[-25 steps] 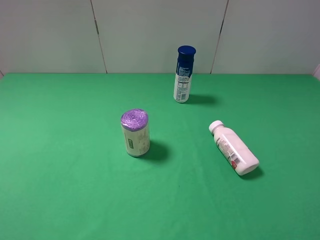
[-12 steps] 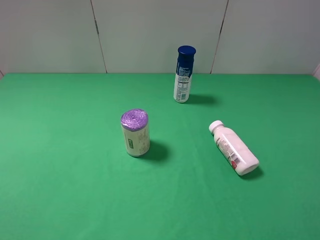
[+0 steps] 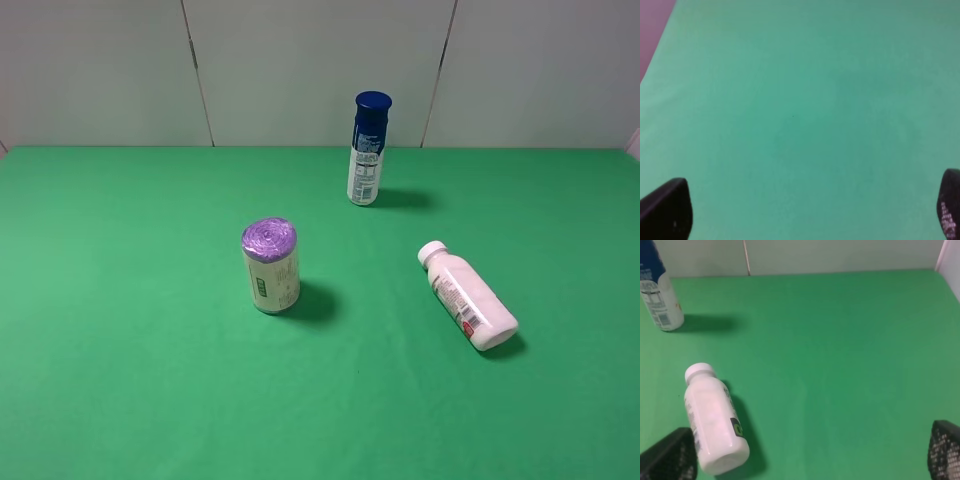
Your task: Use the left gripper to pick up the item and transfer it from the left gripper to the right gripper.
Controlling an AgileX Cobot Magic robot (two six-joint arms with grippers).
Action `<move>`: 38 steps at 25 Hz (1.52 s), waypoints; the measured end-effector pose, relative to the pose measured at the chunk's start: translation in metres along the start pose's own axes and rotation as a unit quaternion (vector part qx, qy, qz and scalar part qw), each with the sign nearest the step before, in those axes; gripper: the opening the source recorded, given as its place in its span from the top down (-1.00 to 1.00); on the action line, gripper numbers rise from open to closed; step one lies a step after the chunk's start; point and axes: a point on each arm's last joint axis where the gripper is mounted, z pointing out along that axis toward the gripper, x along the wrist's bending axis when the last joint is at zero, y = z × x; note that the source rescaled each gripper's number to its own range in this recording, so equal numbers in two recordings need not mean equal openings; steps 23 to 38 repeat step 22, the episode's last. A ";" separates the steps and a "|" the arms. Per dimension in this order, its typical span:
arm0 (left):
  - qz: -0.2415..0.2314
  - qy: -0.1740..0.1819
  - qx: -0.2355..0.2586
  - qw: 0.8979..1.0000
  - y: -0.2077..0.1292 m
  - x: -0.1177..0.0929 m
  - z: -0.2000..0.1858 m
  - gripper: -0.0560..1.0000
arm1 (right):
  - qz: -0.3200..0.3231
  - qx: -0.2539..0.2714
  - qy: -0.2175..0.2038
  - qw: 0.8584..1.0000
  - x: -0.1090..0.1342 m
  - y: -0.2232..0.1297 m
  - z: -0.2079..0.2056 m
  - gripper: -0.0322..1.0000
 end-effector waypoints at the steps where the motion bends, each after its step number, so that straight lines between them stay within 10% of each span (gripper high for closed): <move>1: 0.000 0.000 0.000 1.000 0.000 0.000 0.000 -0.92 | 0.000 0.000 0.000 1.000 0.000 0.000 0.000 -1.00; 38: 0.000 0.000 0.000 1.000 0.000 0.000 0.000 -0.92 | 0.000 0.000 0.000 1.000 0.000 0.000 0.000 -1.00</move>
